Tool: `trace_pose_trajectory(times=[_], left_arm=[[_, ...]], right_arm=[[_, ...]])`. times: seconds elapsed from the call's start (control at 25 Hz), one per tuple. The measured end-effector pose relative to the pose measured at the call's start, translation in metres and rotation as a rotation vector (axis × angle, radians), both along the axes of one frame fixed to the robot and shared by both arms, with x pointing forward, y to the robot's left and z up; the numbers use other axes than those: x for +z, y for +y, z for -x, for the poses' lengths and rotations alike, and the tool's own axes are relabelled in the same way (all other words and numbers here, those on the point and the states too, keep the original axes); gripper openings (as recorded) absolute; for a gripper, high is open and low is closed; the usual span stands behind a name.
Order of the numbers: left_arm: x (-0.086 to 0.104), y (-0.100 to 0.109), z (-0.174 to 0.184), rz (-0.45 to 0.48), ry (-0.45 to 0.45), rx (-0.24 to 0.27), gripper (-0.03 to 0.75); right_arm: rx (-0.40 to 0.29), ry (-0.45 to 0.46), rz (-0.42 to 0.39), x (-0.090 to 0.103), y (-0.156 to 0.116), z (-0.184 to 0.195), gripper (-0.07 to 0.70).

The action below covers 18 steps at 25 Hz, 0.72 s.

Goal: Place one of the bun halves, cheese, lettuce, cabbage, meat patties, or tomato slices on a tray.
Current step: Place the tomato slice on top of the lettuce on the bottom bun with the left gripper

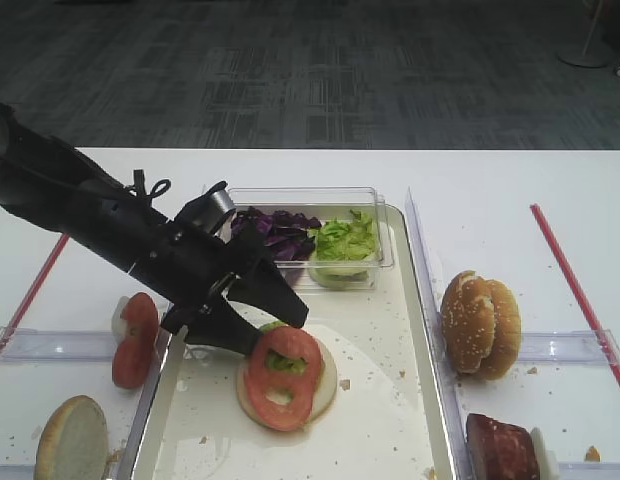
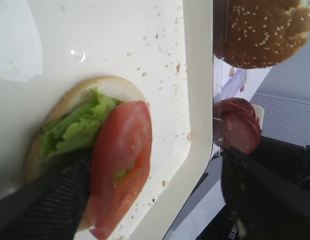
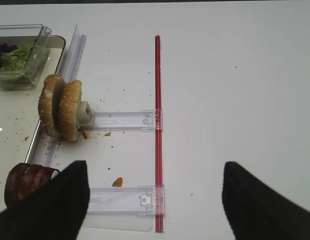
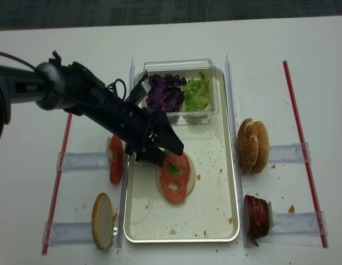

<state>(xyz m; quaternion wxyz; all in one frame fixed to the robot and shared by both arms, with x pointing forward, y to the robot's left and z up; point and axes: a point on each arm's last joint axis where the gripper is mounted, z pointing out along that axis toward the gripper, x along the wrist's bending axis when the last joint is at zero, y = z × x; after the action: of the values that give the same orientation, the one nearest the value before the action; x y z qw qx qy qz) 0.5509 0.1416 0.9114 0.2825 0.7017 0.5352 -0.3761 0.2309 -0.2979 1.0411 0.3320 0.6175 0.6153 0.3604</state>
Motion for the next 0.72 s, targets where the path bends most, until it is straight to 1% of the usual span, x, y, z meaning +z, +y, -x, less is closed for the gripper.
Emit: trace_pose_trajectory(times=[0.2, 0.28, 0.4, 0.56, 0.72], left_arm=[[0.006, -0.001, -0.007, 0.001, -0.037, -0.010, 0.504], [0.010, -0.002, -0.011, -0.007, -0.066, -0.026, 0.504], [0.014, 0.000, -0.016, -0.050, -0.082, -0.053, 0.504], [0.020, 0.004, -0.024, -0.137, -0.099, -0.090, 0.504], [0.031, 0.006, -0.035, -0.204, -0.123, -0.089, 0.504]], right_arm=[[0.000, 0.000, 0.000, 0.000, 0.000, 0.000, 0.571], [0.000, 0.000, 0.000, 0.000, 0.000, 0.000, 0.571], [0.000, 0.000, 0.000, 0.000, 0.000, 0.000, 0.571], [0.000, 0.000, 0.000, 0.000, 0.000, 0.000, 0.571], [0.000, 0.000, 0.000, 0.000, 0.000, 0.000, 0.571]])
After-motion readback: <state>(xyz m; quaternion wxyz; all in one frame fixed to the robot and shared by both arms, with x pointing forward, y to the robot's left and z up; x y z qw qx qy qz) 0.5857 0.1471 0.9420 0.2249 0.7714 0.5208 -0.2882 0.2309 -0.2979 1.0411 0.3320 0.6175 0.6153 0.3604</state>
